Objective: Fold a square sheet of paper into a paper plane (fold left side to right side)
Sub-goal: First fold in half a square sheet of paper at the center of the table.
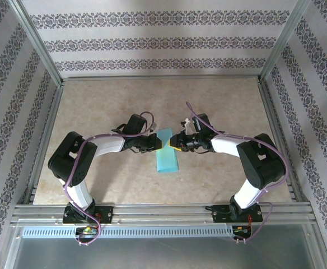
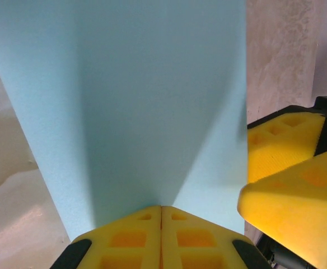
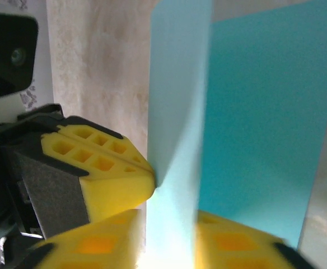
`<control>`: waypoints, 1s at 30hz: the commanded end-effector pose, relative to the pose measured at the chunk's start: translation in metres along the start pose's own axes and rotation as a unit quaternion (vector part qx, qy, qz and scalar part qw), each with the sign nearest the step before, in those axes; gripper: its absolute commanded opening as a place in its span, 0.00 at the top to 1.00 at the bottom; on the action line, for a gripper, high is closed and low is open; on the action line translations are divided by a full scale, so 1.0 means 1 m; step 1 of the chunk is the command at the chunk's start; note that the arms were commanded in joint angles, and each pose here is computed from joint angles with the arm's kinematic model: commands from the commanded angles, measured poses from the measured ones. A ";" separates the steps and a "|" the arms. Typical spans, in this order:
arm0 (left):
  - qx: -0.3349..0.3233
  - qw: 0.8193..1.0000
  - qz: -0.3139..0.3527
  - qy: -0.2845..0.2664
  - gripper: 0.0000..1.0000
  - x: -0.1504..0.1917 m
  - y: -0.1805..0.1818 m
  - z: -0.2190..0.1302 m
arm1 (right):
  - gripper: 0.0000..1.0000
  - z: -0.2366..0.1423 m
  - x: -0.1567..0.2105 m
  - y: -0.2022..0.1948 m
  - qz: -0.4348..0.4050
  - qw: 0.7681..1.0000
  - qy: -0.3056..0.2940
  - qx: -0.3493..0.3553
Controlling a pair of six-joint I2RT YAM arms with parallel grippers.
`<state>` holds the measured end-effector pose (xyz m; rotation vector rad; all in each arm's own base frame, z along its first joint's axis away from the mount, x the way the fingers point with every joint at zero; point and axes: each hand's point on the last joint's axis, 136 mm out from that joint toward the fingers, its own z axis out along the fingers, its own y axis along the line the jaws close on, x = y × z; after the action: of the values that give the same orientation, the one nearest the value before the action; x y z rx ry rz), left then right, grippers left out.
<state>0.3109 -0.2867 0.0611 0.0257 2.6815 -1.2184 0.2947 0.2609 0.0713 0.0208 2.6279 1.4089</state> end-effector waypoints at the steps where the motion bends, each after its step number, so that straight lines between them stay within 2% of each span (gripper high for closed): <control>1: -0.008 1.000 0.011 -0.001 0.88 0.001 -0.005 -0.001 | 0.85 0.004 0.006 -0.010 -0.004 1.000 0.009 0.018; 4: -0.008 1.000 0.010 -0.012 0.81 0.002 -0.008 -0.009 | 0.98 0.009 0.008 -0.017 -0.011 0.999 0.014 0.046; 5: -0.011 1.000 0.010 -0.017 0.78 0.003 -0.008 -0.013 | 1.00 0.011 0.009 -0.020 -0.013 0.998 0.016 0.057; 11: -0.057 0.997 0.011 -0.044 0.60 0.008 -0.001 -0.039 | 1.00 0.014 0.008 -0.033 -0.021 0.995 0.008 0.100; 14: -0.080 0.996 0.011 -0.037 0.54 0.015 0.006 -0.045 | 1.00 0.013 0.007 -0.037 -0.026 0.993 0.004 0.118; 24: -0.084 0.996 -0.008 -0.017 0.44 0.023 0.014 -0.023 | 1.00 0.012 0.003 -0.040 -0.042 0.990 -0.006 0.138; 30: -0.088 0.996 -0.012 -0.010 0.43 0.021 0.016 -0.009 | 1.00 0.013 0.002 -0.040 -0.048 0.989 -0.003 0.140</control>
<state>0.2859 -0.2641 0.0525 -0.0388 2.7748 -0.9852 0.2950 0.2456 0.0299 -0.0183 2.7628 1.0259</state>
